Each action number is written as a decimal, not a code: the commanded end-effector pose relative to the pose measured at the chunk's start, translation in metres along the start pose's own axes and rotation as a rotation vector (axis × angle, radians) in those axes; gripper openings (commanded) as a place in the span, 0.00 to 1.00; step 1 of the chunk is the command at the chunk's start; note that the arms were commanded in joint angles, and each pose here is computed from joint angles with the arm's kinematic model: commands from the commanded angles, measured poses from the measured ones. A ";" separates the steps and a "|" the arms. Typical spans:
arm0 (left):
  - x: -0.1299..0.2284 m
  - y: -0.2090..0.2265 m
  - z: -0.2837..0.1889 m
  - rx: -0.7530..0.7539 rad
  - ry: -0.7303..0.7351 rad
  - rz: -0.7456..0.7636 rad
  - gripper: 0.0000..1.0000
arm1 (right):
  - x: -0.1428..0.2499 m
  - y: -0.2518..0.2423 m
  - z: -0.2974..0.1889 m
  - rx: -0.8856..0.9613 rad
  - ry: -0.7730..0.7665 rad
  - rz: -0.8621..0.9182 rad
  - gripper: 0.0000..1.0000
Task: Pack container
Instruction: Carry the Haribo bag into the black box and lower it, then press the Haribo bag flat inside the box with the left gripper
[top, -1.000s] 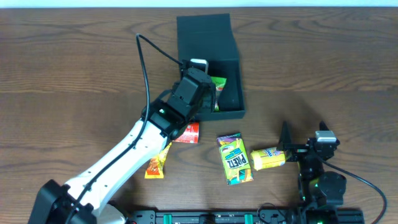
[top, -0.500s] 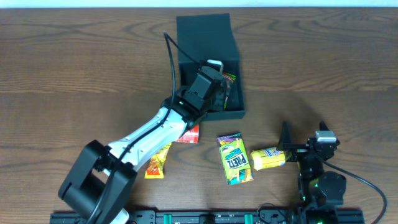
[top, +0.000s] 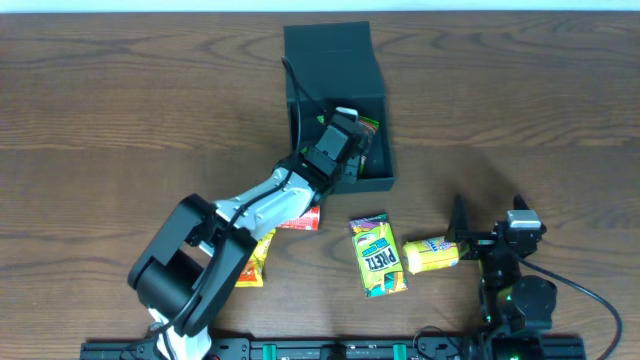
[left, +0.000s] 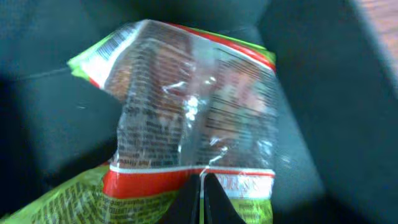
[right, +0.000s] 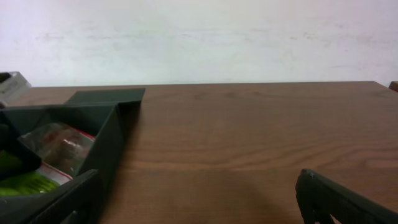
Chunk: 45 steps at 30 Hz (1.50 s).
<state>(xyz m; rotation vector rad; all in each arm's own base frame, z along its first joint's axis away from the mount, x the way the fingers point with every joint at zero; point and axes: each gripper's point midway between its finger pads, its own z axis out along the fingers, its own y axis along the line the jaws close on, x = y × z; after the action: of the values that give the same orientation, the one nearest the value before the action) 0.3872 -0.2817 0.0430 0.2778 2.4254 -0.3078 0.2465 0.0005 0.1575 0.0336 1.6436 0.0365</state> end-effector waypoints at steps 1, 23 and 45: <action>-0.015 0.026 0.001 -0.153 -0.068 0.018 0.06 | 0.001 0.003 0.000 -0.012 0.002 0.007 0.99; -0.037 -0.008 -0.043 0.000 -0.065 0.661 0.95 | 0.001 0.003 0.000 -0.011 0.002 0.007 0.99; -0.088 0.000 -0.045 0.041 0.185 0.654 0.95 | 0.001 0.003 0.000 -0.011 0.002 0.007 0.99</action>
<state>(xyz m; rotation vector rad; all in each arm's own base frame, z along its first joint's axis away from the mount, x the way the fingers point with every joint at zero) 0.4241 -0.2738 0.1412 1.0894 2.3213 -0.0169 0.2465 0.0005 0.1576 0.0342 1.6432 0.0365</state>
